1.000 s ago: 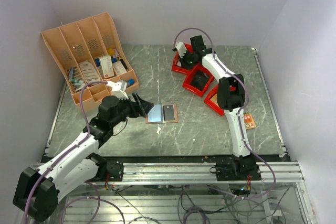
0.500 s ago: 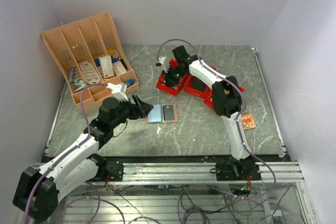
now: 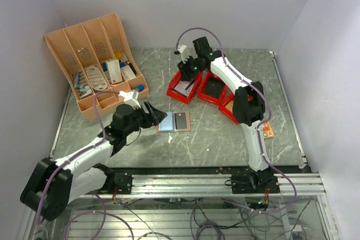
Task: Put the credit cards into the card holder
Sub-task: Move the storage box to the center of the board, then pick up the credit card from the storage box.
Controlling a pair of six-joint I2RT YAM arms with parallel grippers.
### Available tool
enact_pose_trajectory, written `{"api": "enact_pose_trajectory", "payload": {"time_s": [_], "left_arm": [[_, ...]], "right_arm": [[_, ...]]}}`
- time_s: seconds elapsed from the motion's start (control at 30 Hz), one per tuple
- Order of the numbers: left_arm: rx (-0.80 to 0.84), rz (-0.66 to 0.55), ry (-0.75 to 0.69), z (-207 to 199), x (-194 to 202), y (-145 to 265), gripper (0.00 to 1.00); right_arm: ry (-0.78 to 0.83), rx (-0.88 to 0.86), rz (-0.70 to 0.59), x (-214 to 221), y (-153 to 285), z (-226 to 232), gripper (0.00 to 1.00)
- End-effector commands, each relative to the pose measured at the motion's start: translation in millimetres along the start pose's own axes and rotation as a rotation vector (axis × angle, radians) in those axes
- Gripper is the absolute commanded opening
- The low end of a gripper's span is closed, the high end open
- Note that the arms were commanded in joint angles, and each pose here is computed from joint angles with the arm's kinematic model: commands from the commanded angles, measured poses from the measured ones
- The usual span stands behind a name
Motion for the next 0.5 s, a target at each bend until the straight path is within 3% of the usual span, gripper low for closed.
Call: {"api": "enact_pose_trajectory", "payload": {"time_s": [0.0,0.33,0.47], "left_arm": [[0.052,-0.042,0.015,-14,-18,-16,0.79],[0.011,-0.046,0.044,-2,-19,-46,0.75],[0.002,-0.041,0.041,1,-16,-47,0.75]], "right_arm": [[-0.039,0.077,0.017,7,-10,-20,0.43],[0.029,0.167,0.117,24,-34,-16,0.69],[0.088,0.239,0.141,23,-36,-13,0.72]]}}
Point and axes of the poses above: each gripper's point midway between its finger pads, its own y axis back along the fingers, its own z axis along the line the jaws close on, x = y × z, the point moved 3 cm from there along y, back along the fingers
